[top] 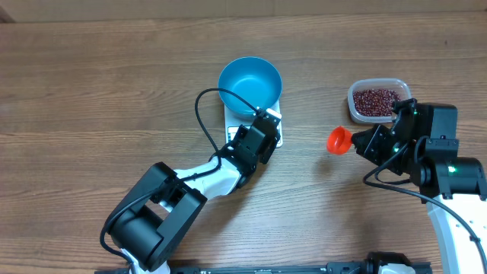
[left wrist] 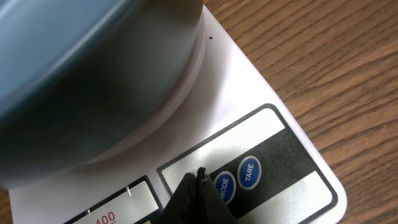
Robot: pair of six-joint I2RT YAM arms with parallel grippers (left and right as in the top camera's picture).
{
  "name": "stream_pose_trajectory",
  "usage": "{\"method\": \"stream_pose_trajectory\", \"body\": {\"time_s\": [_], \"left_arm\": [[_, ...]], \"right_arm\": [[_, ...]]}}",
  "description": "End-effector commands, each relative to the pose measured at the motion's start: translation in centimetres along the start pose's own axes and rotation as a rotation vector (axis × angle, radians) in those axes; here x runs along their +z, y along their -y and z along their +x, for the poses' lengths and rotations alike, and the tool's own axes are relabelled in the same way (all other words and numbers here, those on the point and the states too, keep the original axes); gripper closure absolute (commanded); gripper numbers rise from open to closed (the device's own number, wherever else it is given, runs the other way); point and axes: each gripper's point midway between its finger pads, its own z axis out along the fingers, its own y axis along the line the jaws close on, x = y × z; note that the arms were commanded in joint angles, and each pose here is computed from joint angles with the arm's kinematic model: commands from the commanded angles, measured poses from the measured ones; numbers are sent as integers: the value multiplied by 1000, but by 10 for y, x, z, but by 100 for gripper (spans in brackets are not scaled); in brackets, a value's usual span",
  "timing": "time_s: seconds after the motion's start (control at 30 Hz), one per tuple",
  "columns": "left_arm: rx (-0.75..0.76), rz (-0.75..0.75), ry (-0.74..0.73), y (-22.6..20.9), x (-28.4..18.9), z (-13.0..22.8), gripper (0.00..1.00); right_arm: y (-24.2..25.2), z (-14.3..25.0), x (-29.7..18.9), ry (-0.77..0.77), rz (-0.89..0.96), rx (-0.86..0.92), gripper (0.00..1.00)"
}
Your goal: Scoop item into bowl and weigh 150g on scale
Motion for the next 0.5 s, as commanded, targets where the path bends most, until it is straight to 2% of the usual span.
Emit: {"method": "stream_pose_trajectory", "body": {"time_s": [0.0, 0.47], "left_arm": [[18, -1, -66, -1, 8, 23, 96], [35, -3, -95, 0, 15, 35, 96]], "right_arm": [[-10, -10, -11, 44, -25, -24, 96], [-10, -11, -11, 47, -27, -26, 96]]}}
